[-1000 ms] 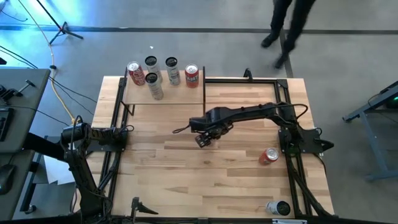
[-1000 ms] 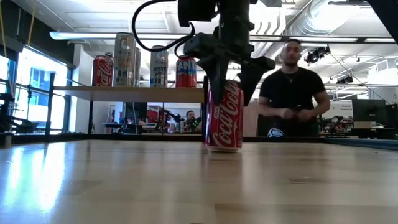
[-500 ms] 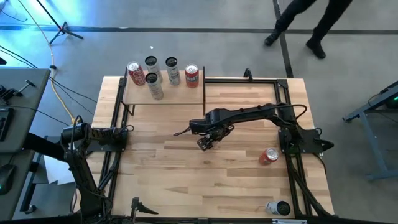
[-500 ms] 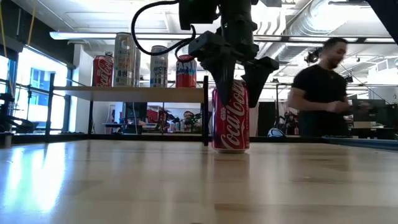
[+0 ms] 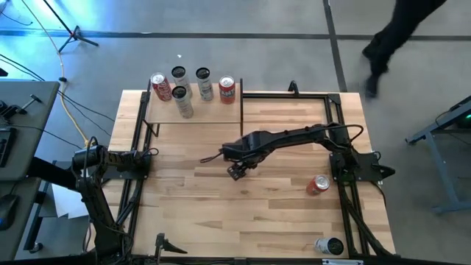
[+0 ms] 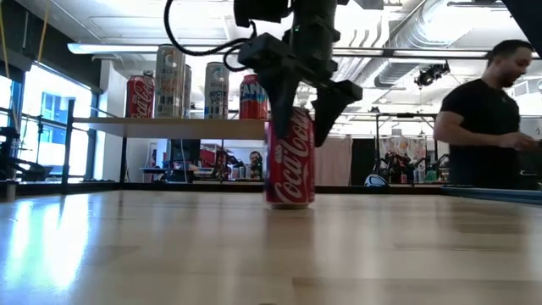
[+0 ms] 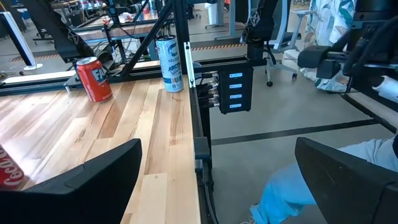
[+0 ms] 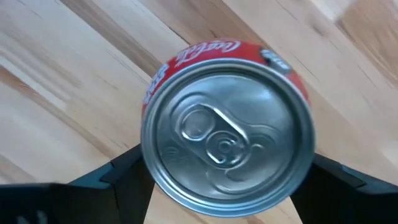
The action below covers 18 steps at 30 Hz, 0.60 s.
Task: Place canned beverage on shelf
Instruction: Put the red soda can on the shelf aligned with the other red soda can
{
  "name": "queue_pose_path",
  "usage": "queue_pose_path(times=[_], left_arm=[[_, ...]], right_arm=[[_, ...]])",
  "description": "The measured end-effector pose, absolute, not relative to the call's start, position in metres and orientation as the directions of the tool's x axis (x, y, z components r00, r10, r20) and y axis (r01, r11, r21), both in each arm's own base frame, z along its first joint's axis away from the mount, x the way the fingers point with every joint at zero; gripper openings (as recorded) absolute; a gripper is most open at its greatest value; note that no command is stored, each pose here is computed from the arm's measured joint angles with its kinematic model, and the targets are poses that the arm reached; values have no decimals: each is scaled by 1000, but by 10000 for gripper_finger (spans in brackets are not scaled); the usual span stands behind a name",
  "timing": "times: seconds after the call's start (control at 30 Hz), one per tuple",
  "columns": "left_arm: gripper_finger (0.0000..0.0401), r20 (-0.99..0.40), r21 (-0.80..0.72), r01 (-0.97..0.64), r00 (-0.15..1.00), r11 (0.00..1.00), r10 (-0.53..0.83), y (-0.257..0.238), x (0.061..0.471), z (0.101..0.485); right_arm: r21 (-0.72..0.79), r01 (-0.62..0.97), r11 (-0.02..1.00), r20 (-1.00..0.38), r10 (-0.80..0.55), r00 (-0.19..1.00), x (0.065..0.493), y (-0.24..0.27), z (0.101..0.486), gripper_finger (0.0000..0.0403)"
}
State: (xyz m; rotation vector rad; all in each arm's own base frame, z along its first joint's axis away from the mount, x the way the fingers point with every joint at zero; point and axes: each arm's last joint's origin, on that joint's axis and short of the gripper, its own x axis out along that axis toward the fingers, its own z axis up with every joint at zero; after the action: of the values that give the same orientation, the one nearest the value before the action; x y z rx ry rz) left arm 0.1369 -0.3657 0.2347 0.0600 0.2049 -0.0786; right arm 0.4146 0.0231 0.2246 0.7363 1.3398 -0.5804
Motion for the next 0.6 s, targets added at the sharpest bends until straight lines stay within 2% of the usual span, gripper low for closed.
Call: queue_pose_path(times=[0.2,0.5,0.6], left_arm=[[399,-205,51,84,976,995,-72,-366,137,235],[399,-205,51,84,976,995,-72,-366,137,235],[399,-205,51,84,976,995,-72,-366,137,235]], right_arm=[[218,729,649,-967,44,251,424,23,227,303],[242,721,649,-959,45,281,427,23,229,303],[266,687,676,-945,43,324,431,24,230,303]])
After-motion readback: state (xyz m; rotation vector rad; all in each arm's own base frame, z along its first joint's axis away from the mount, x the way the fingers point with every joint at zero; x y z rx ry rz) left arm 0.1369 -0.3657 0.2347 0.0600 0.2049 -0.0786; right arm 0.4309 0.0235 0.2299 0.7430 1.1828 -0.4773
